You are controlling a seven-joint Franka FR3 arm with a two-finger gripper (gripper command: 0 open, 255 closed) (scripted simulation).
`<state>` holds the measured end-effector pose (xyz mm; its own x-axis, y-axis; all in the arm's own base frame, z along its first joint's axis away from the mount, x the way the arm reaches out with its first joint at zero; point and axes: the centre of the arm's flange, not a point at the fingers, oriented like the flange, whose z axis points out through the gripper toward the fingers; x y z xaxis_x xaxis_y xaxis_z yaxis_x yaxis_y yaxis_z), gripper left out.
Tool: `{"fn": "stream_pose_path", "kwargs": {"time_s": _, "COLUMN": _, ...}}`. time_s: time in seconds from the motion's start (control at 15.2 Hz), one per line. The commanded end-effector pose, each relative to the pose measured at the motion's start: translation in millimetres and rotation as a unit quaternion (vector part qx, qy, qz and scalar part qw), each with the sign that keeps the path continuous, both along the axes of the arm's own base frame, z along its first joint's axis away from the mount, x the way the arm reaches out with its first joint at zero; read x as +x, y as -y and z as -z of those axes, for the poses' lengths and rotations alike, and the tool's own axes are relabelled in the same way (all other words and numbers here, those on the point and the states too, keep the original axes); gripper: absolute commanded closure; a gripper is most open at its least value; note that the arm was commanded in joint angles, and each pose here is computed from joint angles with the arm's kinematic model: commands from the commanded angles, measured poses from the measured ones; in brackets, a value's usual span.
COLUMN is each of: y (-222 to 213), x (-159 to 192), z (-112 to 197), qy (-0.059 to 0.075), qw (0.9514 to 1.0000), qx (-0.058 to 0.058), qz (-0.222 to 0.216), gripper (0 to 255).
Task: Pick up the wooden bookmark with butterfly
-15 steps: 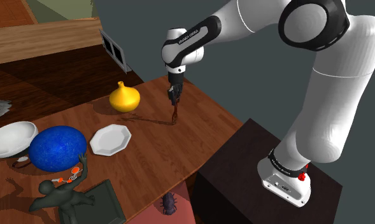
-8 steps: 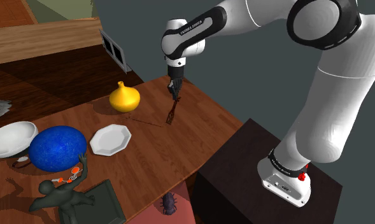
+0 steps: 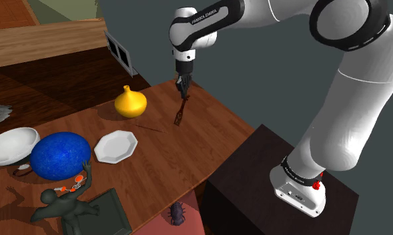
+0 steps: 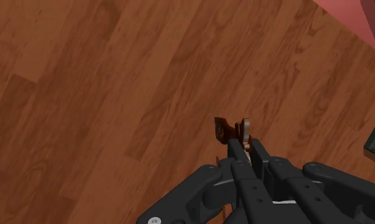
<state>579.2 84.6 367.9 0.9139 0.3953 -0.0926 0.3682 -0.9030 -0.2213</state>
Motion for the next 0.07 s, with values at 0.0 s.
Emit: {"fn": "stream_pose_path", "kwargs": {"time_s": 0.0, "y": -0.2, "x": 0.2, "z": -4.0, "qy": 0.000, "qw": 1.0000, "qx": 0.000, "qz": 0.000, "gripper": 255}}
